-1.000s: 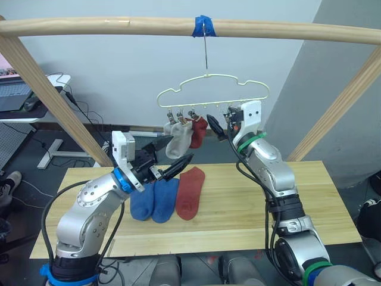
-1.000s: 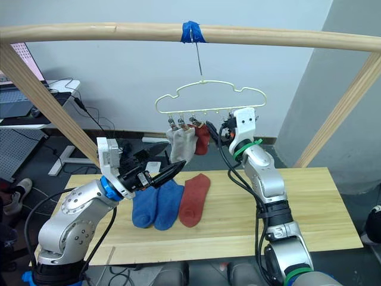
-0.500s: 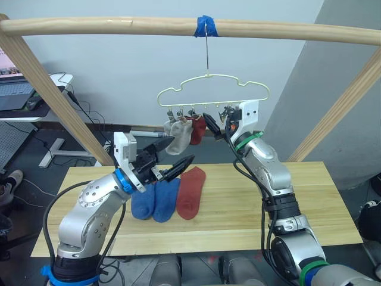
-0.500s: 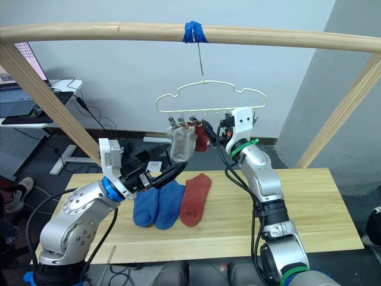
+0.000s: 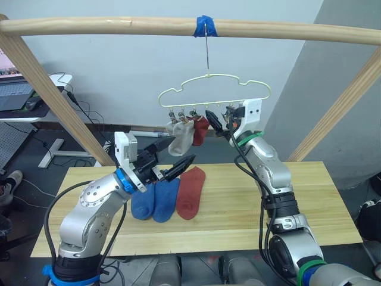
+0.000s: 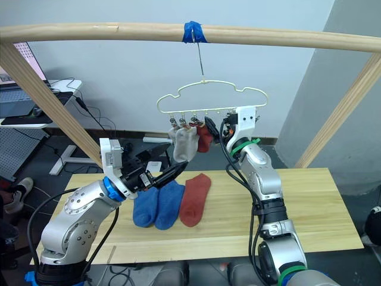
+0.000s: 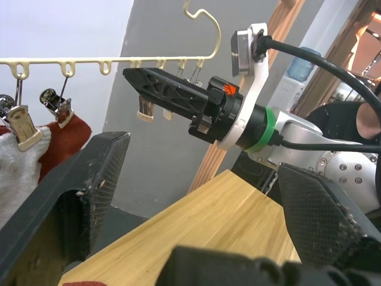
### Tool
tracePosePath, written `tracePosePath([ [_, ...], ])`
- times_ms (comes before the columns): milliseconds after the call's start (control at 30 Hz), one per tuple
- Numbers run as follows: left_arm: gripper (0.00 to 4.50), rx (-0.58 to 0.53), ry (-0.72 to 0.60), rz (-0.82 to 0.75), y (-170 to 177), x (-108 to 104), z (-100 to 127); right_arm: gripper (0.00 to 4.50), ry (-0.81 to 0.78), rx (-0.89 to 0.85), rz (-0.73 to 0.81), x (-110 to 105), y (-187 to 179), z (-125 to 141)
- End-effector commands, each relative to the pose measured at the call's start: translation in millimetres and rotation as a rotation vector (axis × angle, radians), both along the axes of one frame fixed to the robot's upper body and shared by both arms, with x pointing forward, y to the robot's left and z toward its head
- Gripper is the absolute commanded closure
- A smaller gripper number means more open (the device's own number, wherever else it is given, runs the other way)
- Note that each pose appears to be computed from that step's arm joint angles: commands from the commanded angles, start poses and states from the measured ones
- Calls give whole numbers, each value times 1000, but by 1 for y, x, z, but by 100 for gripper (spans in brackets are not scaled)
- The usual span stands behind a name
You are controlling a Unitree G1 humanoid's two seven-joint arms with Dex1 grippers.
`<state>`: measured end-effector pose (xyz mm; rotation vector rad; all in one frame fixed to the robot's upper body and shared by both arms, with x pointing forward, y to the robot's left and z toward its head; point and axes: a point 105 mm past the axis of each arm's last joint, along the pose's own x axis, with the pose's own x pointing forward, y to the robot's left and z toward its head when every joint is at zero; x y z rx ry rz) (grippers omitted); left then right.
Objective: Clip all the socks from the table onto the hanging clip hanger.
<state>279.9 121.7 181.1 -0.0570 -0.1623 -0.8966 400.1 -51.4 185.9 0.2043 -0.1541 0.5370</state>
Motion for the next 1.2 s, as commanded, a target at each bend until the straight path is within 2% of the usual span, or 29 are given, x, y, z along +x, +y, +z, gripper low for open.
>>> tracePosePath([
  [33,0,-5,-66,-11,-4,-4,14,177,-34,46,-16,2,-4,15],
  [200,0,-4,-62,-7,-4,-3,13,367,-38,41,-22,3,-7,15],
  [300,0,-3,-58,-6,-5,-3,12,442,-39,44,-28,4,-8,16],
  [433,0,28,-32,5,-3,-2,3,446,-39,38,-28,4,-10,15],
  [567,0,130,27,33,0,0,-21,446,-39,25,-20,2,-11,15],
  [700,0,337,193,139,9,17,-87,446,-43,-23,21,-2,-13,16],
  [767,0,454,234,138,4,25,-123,446,-42,-41,30,-3,-15,15],
  [800,0,494,235,131,1,28,-132,446,-41,-44,31,-4,-16,15],
  [967,0,569,260,126,-13,51,-163,446,-35,-42,24,-5,-15,15],
  [1200,0,614,356,148,-16,59,-201,446,-34,-55,12,-10,-15,15],
])
